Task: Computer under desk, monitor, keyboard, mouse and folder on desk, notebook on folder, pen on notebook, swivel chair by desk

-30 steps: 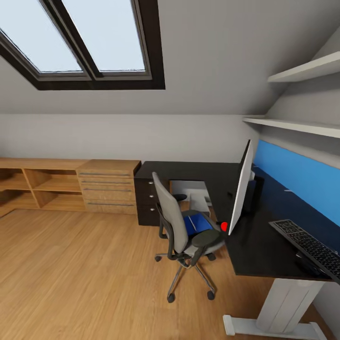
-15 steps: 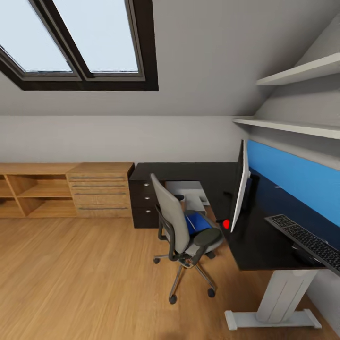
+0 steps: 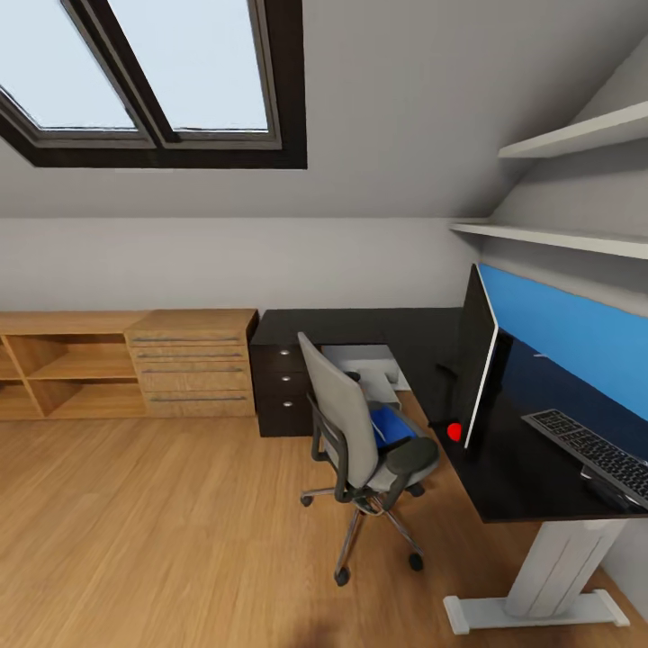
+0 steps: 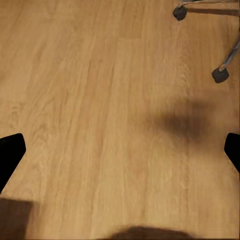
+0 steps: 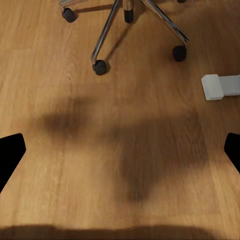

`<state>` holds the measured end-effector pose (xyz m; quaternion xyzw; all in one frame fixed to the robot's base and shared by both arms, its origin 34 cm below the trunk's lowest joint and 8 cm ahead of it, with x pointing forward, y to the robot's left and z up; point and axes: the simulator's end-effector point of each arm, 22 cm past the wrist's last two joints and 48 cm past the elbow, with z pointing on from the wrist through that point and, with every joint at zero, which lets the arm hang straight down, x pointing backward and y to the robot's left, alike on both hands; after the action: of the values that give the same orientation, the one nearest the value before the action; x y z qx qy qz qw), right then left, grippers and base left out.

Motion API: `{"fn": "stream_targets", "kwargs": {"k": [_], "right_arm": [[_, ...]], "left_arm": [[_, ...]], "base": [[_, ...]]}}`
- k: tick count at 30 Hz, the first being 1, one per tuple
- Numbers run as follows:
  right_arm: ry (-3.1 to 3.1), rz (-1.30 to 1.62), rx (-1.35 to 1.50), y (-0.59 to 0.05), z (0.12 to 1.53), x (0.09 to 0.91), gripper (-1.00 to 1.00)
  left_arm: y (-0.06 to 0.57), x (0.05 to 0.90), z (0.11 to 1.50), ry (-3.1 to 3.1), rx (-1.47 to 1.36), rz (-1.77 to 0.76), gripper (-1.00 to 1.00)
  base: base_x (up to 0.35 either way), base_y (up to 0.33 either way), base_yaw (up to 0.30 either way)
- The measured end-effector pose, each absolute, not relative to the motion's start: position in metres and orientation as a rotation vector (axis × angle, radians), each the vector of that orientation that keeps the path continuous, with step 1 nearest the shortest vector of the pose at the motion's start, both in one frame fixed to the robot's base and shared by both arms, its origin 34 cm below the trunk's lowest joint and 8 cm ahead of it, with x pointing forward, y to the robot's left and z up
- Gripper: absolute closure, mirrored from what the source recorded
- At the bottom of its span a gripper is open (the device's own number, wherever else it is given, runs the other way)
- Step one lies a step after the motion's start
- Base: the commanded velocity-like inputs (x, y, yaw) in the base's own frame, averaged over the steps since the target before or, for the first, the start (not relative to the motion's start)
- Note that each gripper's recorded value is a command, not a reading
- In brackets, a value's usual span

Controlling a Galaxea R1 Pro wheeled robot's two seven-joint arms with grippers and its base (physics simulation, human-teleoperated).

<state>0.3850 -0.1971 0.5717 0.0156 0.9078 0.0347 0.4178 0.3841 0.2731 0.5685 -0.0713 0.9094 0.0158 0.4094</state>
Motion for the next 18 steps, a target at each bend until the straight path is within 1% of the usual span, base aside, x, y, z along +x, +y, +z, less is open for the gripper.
{"fn": "stream_targets", "kwargs": {"k": [3, 12, 18], "right_arm": [[2.276, 0.083, 0.038, -0.199, 0.569, 0.386, -1.00], [2.274, 0.066, 0.033, -0.209, 0.555, 0.387, -1.00], [2.269, 0.056, 0.042, -0.214, 0.545, 0.387, -1.00]], "left_arm": [[0.280, 0.387, 0.570, 2.256, -0.253, 0.052, -1.00], [0.283, 0.385, 0.555, 2.259, -0.289, 0.059, -1.00], [0.276, 0.370, 0.533, 2.326, -0.366, 0.134, -1.00]], "base": [[0.002, 0.003, 0.000], [0.000, 0.000, 0.000], [0.000, 0.000, 0.000]]}}
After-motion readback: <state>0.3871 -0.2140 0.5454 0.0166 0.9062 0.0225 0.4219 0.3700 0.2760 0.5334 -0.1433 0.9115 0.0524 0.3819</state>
